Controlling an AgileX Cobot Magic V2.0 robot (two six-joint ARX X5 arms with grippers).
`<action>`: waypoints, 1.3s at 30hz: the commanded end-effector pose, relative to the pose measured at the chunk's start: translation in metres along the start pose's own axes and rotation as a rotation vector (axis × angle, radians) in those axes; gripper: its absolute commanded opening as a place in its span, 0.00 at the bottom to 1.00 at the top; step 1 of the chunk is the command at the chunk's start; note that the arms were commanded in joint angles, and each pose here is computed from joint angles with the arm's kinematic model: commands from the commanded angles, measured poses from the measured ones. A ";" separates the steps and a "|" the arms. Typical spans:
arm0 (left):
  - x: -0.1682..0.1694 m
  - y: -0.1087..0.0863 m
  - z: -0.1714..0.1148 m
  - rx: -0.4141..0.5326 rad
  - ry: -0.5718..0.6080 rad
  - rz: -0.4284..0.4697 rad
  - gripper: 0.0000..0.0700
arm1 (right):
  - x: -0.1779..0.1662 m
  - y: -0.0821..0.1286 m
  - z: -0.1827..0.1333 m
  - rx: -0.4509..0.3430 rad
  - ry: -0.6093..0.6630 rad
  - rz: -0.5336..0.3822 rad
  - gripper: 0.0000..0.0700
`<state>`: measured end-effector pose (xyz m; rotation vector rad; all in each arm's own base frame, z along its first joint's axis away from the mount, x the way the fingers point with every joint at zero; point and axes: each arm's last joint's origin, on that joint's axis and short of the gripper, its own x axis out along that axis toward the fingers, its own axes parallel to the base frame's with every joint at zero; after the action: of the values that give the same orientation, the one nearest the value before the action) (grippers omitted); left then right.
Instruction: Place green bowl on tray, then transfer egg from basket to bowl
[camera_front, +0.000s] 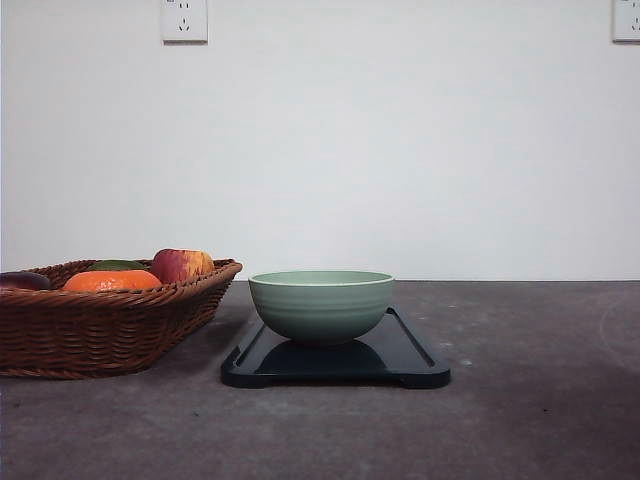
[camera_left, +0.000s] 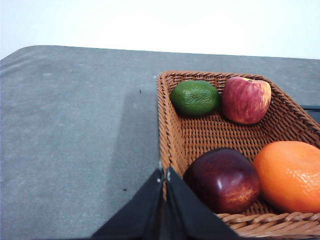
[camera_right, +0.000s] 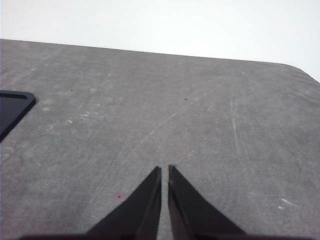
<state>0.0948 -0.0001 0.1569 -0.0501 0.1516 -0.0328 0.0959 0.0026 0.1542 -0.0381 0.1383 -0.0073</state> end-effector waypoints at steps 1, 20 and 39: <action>0.002 0.000 -0.007 -0.001 0.024 0.000 0.00 | 0.000 0.000 -0.001 -0.002 -0.004 -0.002 0.02; 0.002 0.000 -0.007 -0.001 0.024 0.000 0.00 | 0.000 0.000 -0.001 -0.002 -0.004 -0.002 0.02; 0.002 0.000 -0.007 -0.001 0.024 0.000 0.00 | 0.000 0.000 -0.001 -0.002 -0.004 -0.002 0.02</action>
<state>0.0948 -0.0001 0.1569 -0.0501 0.1516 -0.0328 0.0959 0.0026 0.1542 -0.0381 0.1383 -0.0073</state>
